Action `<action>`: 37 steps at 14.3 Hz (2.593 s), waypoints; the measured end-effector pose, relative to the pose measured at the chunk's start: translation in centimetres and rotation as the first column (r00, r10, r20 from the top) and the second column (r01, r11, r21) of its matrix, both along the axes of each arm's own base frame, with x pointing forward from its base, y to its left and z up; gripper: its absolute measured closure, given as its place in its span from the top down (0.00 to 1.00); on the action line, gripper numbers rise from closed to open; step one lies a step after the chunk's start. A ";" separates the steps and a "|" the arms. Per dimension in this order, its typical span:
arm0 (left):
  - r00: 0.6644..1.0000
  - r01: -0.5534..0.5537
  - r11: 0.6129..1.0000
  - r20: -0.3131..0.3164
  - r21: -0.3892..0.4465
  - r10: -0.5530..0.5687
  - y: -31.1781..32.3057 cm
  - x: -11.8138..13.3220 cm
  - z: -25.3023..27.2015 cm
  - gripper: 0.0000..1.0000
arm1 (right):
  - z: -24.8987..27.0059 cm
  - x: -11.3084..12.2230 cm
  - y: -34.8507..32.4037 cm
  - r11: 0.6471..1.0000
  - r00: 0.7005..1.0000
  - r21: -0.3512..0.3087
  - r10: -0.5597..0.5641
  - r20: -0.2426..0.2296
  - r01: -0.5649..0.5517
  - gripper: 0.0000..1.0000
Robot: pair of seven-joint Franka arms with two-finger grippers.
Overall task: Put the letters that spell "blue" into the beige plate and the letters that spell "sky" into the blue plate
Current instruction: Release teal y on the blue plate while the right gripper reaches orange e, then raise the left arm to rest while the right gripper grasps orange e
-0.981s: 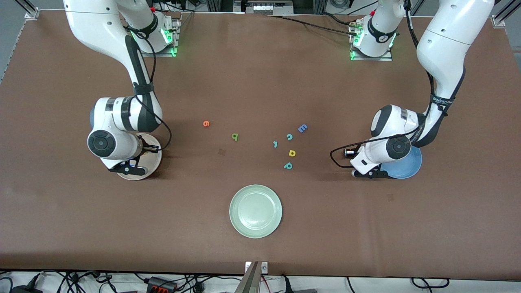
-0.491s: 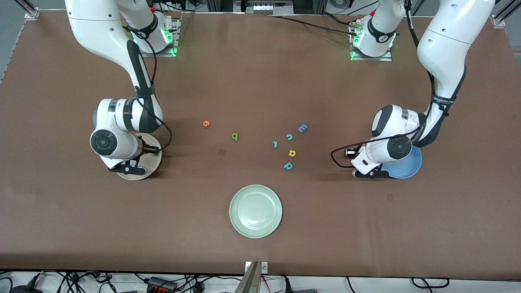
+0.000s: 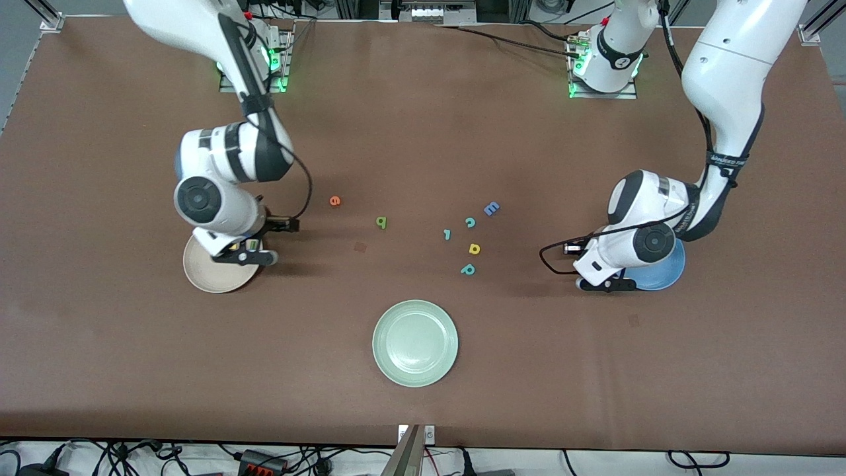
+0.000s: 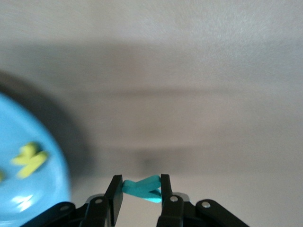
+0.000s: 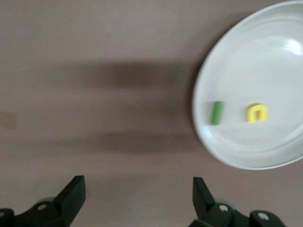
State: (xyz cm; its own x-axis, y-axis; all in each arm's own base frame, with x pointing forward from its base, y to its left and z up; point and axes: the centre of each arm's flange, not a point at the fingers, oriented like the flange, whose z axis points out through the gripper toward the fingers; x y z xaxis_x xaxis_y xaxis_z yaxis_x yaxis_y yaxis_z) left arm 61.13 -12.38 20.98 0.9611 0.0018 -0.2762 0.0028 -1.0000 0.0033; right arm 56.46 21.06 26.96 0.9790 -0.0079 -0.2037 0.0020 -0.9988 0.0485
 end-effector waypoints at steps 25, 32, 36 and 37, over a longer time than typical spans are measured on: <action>0.991 0.127 0.990 0.022 0.055 -0.129 11.1 5.0 15.1 1.00 | -10.1 -11.8 9.8 0.960 0.955 -0.053 0.278 0.108 -0.273 0.88; 0.989 0.141 0.989 0.036 0.052 -0.143 11.0 4.9 30.0 1.00 | -9.8 -11.5 9.6 0.962 0.956 -0.051 0.272 0.112 -0.268 0.43; 0.980 0.181 0.983 0.089 -0.012 -0.180 12.9 3.2 35.2 1.00 | -9.6 -11.2 9.1 0.964 0.957 -0.052 0.266 0.111 -0.262 0.31; 0.981 0.173 0.985 0.093 -0.016 -0.171 13.1 2.4 35.9 1.00 | -9.6 -11.2 9.2 0.964 0.957 -0.052 0.267 0.111 -0.263 0.31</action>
